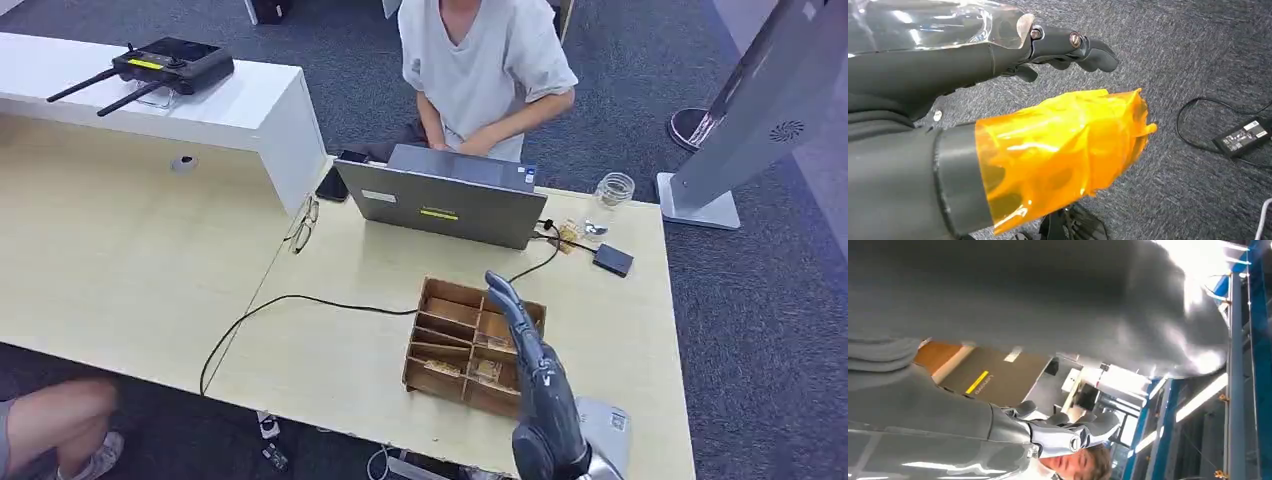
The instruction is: Pass the card to the sensor for recognition and then transmit it.
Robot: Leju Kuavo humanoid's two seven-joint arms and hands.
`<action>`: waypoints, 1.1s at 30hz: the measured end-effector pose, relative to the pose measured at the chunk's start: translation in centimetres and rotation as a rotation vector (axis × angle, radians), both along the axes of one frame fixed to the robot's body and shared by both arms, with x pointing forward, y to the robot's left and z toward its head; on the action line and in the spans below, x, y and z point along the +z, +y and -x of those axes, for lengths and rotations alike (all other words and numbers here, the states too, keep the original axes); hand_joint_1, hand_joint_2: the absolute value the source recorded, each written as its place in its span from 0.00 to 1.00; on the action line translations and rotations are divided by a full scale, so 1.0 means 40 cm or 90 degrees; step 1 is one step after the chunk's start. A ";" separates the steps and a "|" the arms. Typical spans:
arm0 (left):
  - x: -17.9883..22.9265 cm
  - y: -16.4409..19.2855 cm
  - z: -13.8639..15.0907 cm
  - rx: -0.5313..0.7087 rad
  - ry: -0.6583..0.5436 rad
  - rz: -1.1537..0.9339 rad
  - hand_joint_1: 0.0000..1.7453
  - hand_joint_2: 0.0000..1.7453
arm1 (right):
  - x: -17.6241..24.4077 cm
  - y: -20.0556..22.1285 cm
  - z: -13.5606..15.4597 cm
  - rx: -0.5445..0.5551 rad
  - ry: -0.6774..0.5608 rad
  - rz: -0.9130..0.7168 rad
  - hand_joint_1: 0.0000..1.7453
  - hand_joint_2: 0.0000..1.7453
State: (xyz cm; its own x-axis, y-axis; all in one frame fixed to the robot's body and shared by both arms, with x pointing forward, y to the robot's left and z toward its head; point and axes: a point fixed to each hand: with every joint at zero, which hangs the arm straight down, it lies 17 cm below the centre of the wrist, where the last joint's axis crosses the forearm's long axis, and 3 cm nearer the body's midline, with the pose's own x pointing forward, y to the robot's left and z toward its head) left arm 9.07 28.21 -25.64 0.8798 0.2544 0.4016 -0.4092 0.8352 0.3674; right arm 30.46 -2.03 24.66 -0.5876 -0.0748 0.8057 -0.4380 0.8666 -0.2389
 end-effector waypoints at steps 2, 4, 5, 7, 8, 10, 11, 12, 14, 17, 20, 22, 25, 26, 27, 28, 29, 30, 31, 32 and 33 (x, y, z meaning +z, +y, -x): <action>0.000 0.001 0.001 0.001 0.001 -0.001 0.00 0.00 | -0.008 0.001 0.004 -0.001 0.001 0.006 0.00 1.00; 0.000 0.001 0.002 0.002 0.001 -0.001 0.00 0.00 | -0.021 0.002 0.008 -0.003 0.003 0.015 0.00 1.00; 0.000 0.002 0.003 0.003 0.002 -0.001 0.00 0.00 | -0.028 0.002 0.010 -0.006 0.004 0.020 0.00 1.00; 0.000 0.001 0.004 0.004 0.002 -0.001 0.00 0.00 | -0.042 0.001 0.010 -0.017 -0.001 0.037 0.00 1.00; -0.001 0.001 0.005 0.005 0.003 0.000 0.00 0.00 | -0.049 0.000 0.010 -0.024 -0.003 0.047 0.00 1.00; -0.001 0.001 0.006 0.006 0.003 0.000 0.00 0.00 | -0.063 -0.001 0.011 -0.032 -0.003 0.060 0.00 1.00; -0.001 0.001 0.006 0.007 0.004 0.000 0.00 0.00 | -0.072 -0.001 0.011 -0.036 -0.002 0.067 0.00 1.00; -0.001 0.001 0.007 0.008 0.004 0.000 0.00 0.00 | -0.080 -0.001 0.010 -0.042 -0.002 0.076 0.00 1.00; -0.001 0.001 0.008 0.008 0.005 0.001 0.00 0.00 | -0.098 -0.003 0.007 -0.055 -0.001 0.095 0.00 1.00; -0.002 0.001 0.010 0.010 0.007 0.001 0.00 0.00 | -0.124 -0.007 0.002 -0.078 -0.003 0.127 0.00 1.00; -0.003 0.001 0.012 0.009 0.009 0.002 0.00 0.00 | -0.151 -0.013 -0.008 -0.108 -0.008 0.168 0.00 1.00; -0.003 0.001 0.012 0.007 0.009 0.001 0.00 0.00 | -0.174 -0.019 -0.017 -0.132 -0.010 0.203 0.00 1.00; -0.003 0.001 0.012 0.005 0.010 0.001 0.00 0.00 | -0.204 -0.028 -0.028 -0.167 -0.014 0.248 0.00 1.00; -0.003 0.001 0.012 0.004 0.010 0.001 0.00 0.00 | -0.213 -0.030 -0.031 -0.174 -0.013 0.259 0.00 1.00; -0.003 0.000 0.013 0.005 0.011 0.002 0.00 0.00 | -0.224 -0.032 -0.034 -0.183 -0.012 0.273 0.00 1.00; -0.004 -0.001 0.015 0.005 0.014 0.004 0.00 0.00 | -0.233 -0.035 -0.037 -0.193 -0.013 0.288 0.00 1.00; -0.005 -0.002 0.016 0.005 0.016 0.005 0.00 0.00 | -0.243 -0.038 -0.040 -0.203 -0.013 0.302 0.00 1.00; -0.005 -0.002 0.016 0.005 0.017 0.006 0.00 0.00 | -0.251 -0.042 -0.043 -0.213 -0.015 0.316 0.00 1.00; -0.006 -0.003 0.017 0.005 0.018 0.007 0.00 0.00 | -0.258 -0.044 -0.046 -0.222 -0.018 0.329 0.00 1.00; -0.006 -0.003 0.017 0.004 0.019 0.007 0.00 0.00 | -0.263 -0.045 -0.047 -0.226 -0.020 0.338 0.00 1.00; -0.006 -0.003 0.017 0.004 0.019 0.007 0.00 0.00 | -0.267 -0.046 -0.048 -0.228 -0.019 0.342 0.00 1.00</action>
